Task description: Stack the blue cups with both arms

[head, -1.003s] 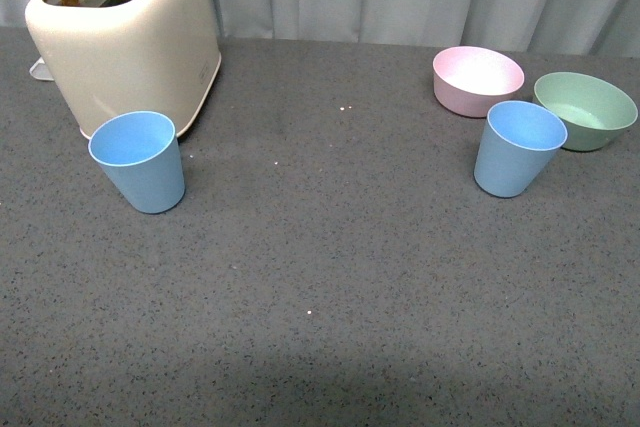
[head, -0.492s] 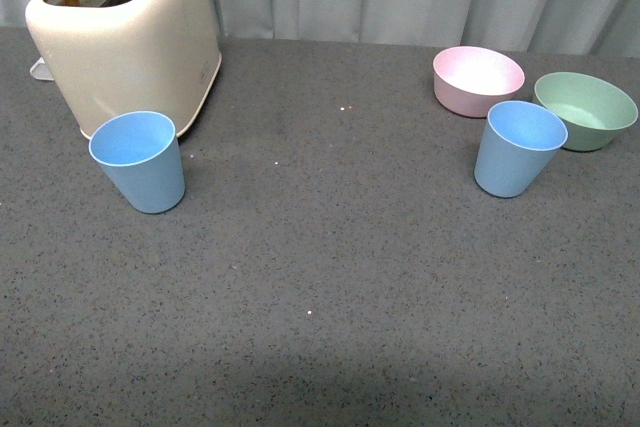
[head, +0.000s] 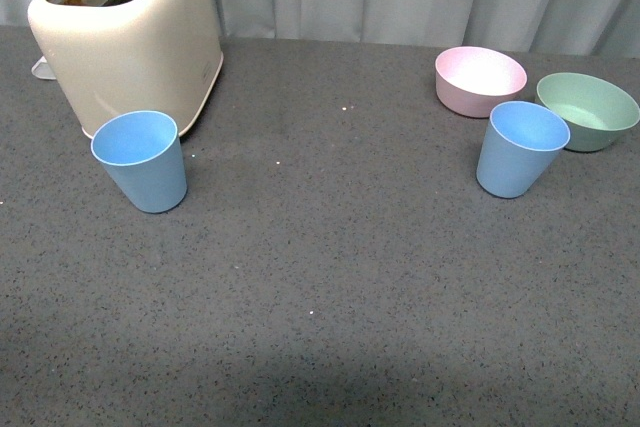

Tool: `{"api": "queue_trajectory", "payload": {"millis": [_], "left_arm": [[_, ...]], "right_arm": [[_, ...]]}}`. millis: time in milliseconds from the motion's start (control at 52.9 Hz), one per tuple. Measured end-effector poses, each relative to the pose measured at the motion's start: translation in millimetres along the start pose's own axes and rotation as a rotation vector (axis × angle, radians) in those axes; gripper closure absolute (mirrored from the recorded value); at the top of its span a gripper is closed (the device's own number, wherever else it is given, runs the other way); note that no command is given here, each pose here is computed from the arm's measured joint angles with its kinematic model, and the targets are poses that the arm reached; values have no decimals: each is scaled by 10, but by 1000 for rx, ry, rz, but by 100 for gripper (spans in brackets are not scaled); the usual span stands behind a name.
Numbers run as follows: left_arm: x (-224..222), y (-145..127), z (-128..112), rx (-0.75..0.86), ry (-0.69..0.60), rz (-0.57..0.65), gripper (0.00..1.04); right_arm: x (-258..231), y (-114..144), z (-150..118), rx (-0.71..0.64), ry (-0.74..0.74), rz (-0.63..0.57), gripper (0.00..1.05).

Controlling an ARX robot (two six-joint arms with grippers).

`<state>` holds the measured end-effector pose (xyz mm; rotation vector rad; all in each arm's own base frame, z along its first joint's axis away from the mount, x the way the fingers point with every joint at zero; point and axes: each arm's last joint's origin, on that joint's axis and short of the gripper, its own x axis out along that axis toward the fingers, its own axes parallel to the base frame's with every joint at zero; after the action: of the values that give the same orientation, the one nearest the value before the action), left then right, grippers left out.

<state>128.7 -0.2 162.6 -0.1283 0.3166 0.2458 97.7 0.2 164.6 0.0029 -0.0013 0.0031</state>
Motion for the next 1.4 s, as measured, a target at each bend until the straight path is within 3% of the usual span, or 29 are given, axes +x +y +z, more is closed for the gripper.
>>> {"api": "queue_trajectory", "payload": {"millis": [189, 378, 549, 1097, 1305, 1400], "left_arm": [[613, -228, 238, -51, 176, -63, 7], [1250, -505, 253, -59, 387, -92, 7], [1661, -679, 245, -43, 484, -107, 7], [2305, -793, 77, -190, 718, -31, 7], [2394, -764, -5, -240, 770, 24, 34], [2414, -747, -47, -252, 793, 41, 51]], "right_arm": [[0, 0, 0, 0, 0, 0, 10], [0, 0, 0, 0, 0, 0, 10], [0, 0, 0, 0, 0, 0, 10], [0, 0, 0, 0, 0, 0, 10], [0, 0, 0, 0, 0, 0, 10], [0, 0, 0, 0, 0, 0, 10]]}}
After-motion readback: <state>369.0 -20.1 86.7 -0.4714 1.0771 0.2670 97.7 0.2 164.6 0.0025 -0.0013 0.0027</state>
